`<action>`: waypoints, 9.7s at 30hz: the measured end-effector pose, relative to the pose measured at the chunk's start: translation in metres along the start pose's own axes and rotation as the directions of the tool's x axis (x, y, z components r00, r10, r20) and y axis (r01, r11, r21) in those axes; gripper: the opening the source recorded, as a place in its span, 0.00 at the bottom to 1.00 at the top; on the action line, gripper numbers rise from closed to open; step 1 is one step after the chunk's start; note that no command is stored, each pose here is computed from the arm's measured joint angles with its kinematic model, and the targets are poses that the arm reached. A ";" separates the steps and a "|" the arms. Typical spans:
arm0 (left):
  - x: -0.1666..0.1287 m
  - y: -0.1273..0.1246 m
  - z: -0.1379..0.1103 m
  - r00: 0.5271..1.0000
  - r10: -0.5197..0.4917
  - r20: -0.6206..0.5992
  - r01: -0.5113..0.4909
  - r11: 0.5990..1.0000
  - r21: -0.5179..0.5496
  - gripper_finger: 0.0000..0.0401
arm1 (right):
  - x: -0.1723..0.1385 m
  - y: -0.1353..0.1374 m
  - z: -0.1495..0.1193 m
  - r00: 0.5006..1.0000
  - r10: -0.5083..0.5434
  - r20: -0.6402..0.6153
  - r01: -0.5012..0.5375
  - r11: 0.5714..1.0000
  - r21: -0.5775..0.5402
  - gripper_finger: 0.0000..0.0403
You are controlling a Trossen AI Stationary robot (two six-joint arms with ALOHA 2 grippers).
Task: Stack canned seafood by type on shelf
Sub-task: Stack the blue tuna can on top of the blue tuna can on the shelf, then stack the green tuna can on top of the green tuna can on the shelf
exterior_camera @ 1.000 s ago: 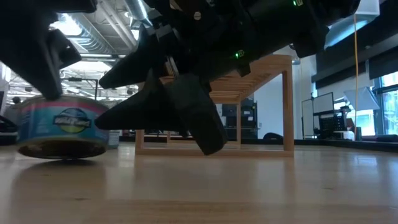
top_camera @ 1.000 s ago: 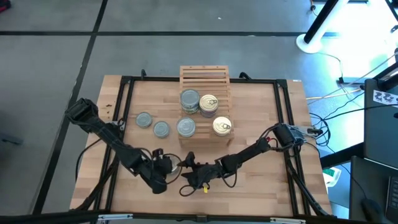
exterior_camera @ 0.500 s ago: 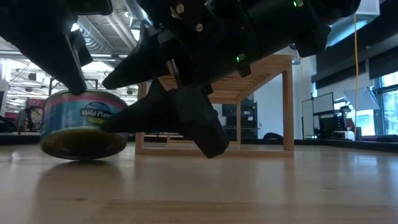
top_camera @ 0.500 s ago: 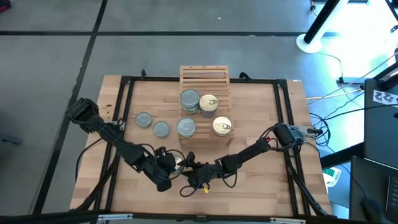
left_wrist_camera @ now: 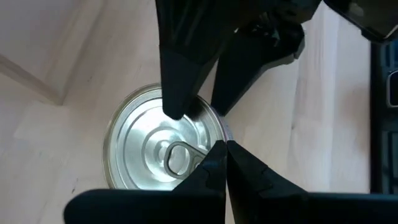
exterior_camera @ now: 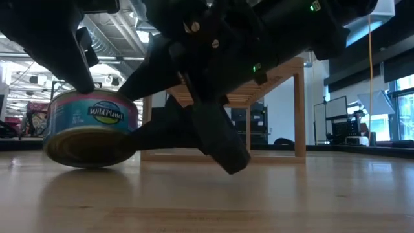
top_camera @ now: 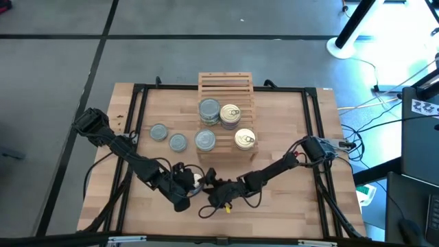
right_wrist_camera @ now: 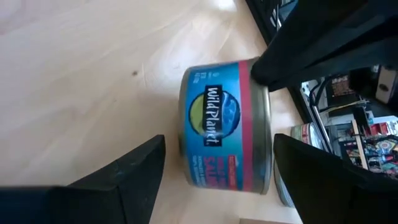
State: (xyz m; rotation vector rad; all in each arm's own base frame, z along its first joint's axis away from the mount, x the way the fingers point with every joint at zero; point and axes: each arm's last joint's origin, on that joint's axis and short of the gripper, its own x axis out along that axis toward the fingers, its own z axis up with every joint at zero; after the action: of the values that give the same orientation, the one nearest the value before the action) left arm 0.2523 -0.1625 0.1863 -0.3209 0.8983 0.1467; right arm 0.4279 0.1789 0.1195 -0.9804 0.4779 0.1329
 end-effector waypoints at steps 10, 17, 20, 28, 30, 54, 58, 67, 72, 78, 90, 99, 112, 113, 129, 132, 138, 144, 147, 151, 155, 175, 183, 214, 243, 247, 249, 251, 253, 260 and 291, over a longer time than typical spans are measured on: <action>0.000 -0.004 0.003 0.999 -0.037 0.032 0.038 0.999 -0.010 0.00 | 0.000 0.000 0.000 1.000 -0.001 0.001 0.001 0.998 0.058 0.69; 0.000 -0.004 0.003 0.999 -0.037 0.032 0.038 0.999 -0.013 0.00 | 0.000 0.001 0.000 1.000 0.003 -0.001 -0.003 0.998 0.057 0.49; 0.000 -0.004 0.003 0.999 -0.048 0.021 0.049 0.998 -0.032 0.03 | -0.002 0.003 0.002 1.000 0.006 0.005 -0.006 0.999 0.054 0.49; 0.000 -0.005 0.003 0.998 -0.062 0.007 0.062 0.997 -0.046 0.22 | -0.013 0.015 0.014 1.000 -0.020 -0.022 0.020 0.999 0.028 0.51; 0.000 -0.005 0.002 0.997 -0.077 -0.008 0.076 0.996 -0.044 0.26 | -0.018 0.018 0.018 0.998 -0.038 -0.040 0.038 0.999 0.016 0.52; -0.001 -0.008 0.000 0.967 -0.210 -0.145 0.182 0.966 -0.182 0.30 | -0.128 0.019 0.084 0.880 -0.429 -0.206 0.421 0.903 -0.084 0.50; -0.001 -0.012 0.006 0.964 -0.253 -0.086 0.238 0.959 -0.152 0.30 | -0.147 0.005 0.086 0.840 -0.482 -0.249 0.467 0.876 -0.118 0.52; -0.004 -0.023 0.020 0.933 -0.352 0.071 0.346 0.934 0.086 0.30 | -0.180 -0.027 0.078 0.719 -0.598 -0.354 0.535 0.802 -0.265 0.52; -0.007 -0.026 0.032 0.910 -0.346 0.227 0.312 0.934 0.173 0.30 | -0.202 -0.049 0.074 0.688 -0.624 -0.371 0.551 0.781 -0.293 0.51; -0.019 -0.031 0.064 0.749 -0.451 0.485 0.320 0.888 0.331 0.30 | -0.219 -0.065 0.063 0.683 -0.625 -0.377 0.550 0.780 -0.298 0.51; -0.029 -0.004 0.113 0.540 -0.403 0.739 -0.006 0.876 0.482 0.30 | -0.209 -0.080 0.021 0.698 -0.544 -0.465 0.478 0.838 -0.264 0.50; -0.015 0.011 0.154 0.549 -0.296 0.782 -0.214 0.854 0.474 0.30 | -0.199 -0.089 0.008 0.708 -0.474 -0.524 0.417 0.879 -0.232 0.55; -0.004 0.024 0.165 0.647 -0.059 0.760 -0.430 0.795 0.428 0.30 | -0.198 -0.092 -0.001 0.700 -0.448 -0.556 0.356 0.894 -0.272 0.55; -0.002 0.026 0.165 0.649 -0.052 0.759 -0.433 0.795 0.425 0.30 | -0.197 -0.093 -0.002 0.697 -0.447 -0.561 0.355 0.895 -0.271 0.55; 0.020 0.038 0.167 0.675 -0.002 0.738 -0.456 0.785 0.419 0.30 | -0.193 -0.094 -0.005 0.726 -0.369 -0.580 0.292 0.930 -0.225 0.62; 0.020 0.038 0.166 0.678 0.001 0.735 -0.457 0.784 0.420 0.30 | -0.192 -0.093 -0.005 0.735 -0.351 -0.580 0.279 0.936 -0.213 0.64; 0.020 0.038 0.166 0.676 0.005 0.737 -0.460 0.784 0.417 0.30 | -0.192 -0.093 -0.005 0.738 -0.344 -0.580 0.274 0.939 -0.208 0.65; 0.020 0.040 0.166 0.664 0.064 0.745 -0.497 0.782 0.376 0.30 | -0.193 -0.093 -0.005 0.738 -0.345 -0.580 0.273 0.939 -0.211 0.65; 0.020 0.040 0.167 0.662 0.070 0.746 -0.501 0.782 0.371 0.30 | -0.192 -0.093 -0.005 0.738 -0.345 -0.580 0.273 0.939 -0.211 0.65; 0.020 0.039 0.166 0.662 0.070 0.746 -0.501 0.781 0.372 0.30 | -0.192 -0.093 -0.005 0.739 -0.343 -0.580 0.272 0.939 -0.210 0.65; 0.020 0.039 0.166 0.662 0.071 0.746 -0.502 0.781 0.372 0.30 | -0.193 -0.093 -0.005 0.740 -0.342 -0.579 0.270 0.940 -0.210 0.65; 0.020 0.039 0.165 0.663 0.069 0.745 -0.499 0.783 0.372 0.30 | -0.207 -0.096 0.022 0.827 -0.247 -0.506 0.210 0.969 -0.130 0.65; 0.016 0.031 0.162 0.663 0.045 0.748 -0.487 0.784 0.385 0.30 | -0.225 -0.099 0.027 0.850 -0.249 -0.465 0.268 0.963 -0.025 0.65; -0.137 0.063 0.090 0.920 0.124 0.371 -0.236 0.932 0.274 0.30 | -0.314 -0.102 0.001 0.860 0.006 -0.510 0.330 0.756 0.565 0.65; -0.048 0.110 -0.020 0.959 0.284 0.011 -0.269 0.892 0.364 0.30 | -0.254 -0.060 0.057 0.960 0.155 -0.235 0.039 0.754 0.655 0.65; -0.041 0.117 -0.032 0.954 0.299 -0.004 -0.275 0.885 0.376 0.30 | -0.237 -0.048 0.061 0.962 0.081 -0.262 0.095 0.796 0.597 0.65; -0.038 0.120 -0.036 0.950 0.311 -0.011 -0.283 0.880 0.381 0.30 | -0.230 -0.043 0.062 0.960 0.052 -0.275 0.121 0.810 0.573 0.65; -0.037 0.123 -0.039 0.943 0.332 -0.003 -0.305 0.871 0.386 0.30 | -0.222 -0.041 0.061 0.957 0.043 -0.288 0.133 0.816 0.563 0.65; -0.035 0.126 -0.043 0.937 0.350 -0.001 -0.322 0.862 0.390 0.30 | -0.215 -0.039 0.060 0.954 0.040 -0.298 0.138 0.822 0.553 0.65; -0.029 0.132 -0.052 0.926 0.376 0.014 -0.351 0.849 0.394 0.30 | -0.194 -0.045 0.053 0.942 0.049 -0.332 0.159 0.806 0.570 0.65; -0.013 0.147 -0.049 0.911 0.412 0.008 -0.386 0.846 0.368 0.30 | -0.169 -0.069 0.052 0.968 0.089 -0.233 0.062 0.819 0.570 0.65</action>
State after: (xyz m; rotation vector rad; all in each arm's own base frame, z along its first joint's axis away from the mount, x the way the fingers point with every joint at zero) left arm 0.1703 -0.0402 0.1371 0.2152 1.0357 0.3513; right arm 0.3169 0.2012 0.2717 -0.3914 0.7079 -0.1253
